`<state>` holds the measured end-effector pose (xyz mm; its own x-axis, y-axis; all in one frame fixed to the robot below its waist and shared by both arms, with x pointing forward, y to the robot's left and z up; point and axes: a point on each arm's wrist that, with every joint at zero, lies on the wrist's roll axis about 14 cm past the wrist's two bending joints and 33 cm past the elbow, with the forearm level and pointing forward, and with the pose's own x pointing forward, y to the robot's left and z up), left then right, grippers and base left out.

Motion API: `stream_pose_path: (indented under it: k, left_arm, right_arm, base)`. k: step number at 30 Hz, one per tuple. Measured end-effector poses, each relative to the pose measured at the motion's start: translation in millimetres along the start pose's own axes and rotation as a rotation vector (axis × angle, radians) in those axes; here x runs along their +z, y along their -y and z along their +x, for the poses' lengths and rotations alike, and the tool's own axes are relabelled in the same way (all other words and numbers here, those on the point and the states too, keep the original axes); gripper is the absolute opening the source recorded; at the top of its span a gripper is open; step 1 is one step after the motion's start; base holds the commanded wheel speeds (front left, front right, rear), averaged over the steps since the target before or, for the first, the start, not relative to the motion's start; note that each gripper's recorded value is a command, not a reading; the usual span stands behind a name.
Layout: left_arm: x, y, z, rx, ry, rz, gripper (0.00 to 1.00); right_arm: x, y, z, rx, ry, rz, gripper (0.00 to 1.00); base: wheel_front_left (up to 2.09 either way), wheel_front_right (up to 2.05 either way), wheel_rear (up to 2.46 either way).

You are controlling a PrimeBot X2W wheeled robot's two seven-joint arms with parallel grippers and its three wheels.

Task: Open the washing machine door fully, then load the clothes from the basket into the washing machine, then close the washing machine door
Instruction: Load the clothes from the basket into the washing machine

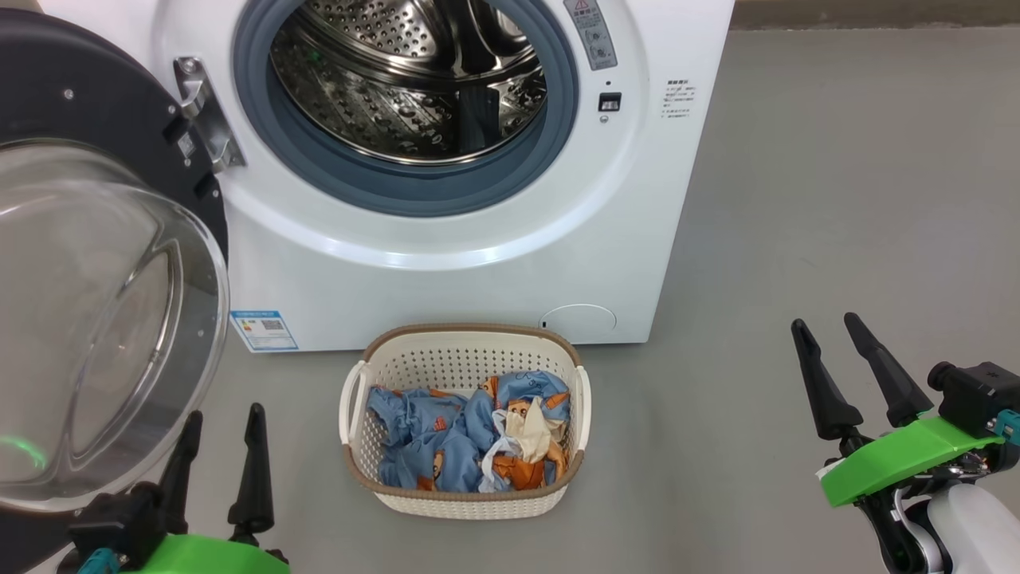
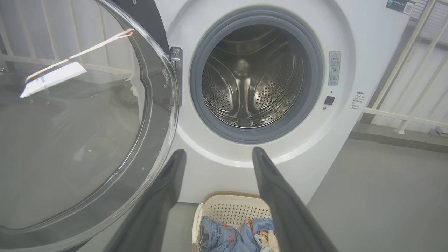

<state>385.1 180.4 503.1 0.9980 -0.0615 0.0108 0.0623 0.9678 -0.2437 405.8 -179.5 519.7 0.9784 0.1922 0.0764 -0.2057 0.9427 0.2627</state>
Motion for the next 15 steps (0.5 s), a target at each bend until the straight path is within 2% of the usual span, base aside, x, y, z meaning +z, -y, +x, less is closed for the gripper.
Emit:
stream_pose_path:
  k: [10, 15]
  left_arm:
    - [-1.7, -0.2, -0.9, 0.000, -0.002, 0.003, 1.00]
    - [-1.5, 0.5, -0.9, -0.005, 0.000, 0.003, 1.00]
  right_arm:
    - [0.3, -0.3, 1.4, 0.001, 0.002, 0.002, 1.00]
    - [0.5, -1.1, 2.0, 0.002, 0.004, 0.004, 1.00]
  base:
    - [0.02, -0.01, 0.00]
    - [0.59, -0.50, -0.08]
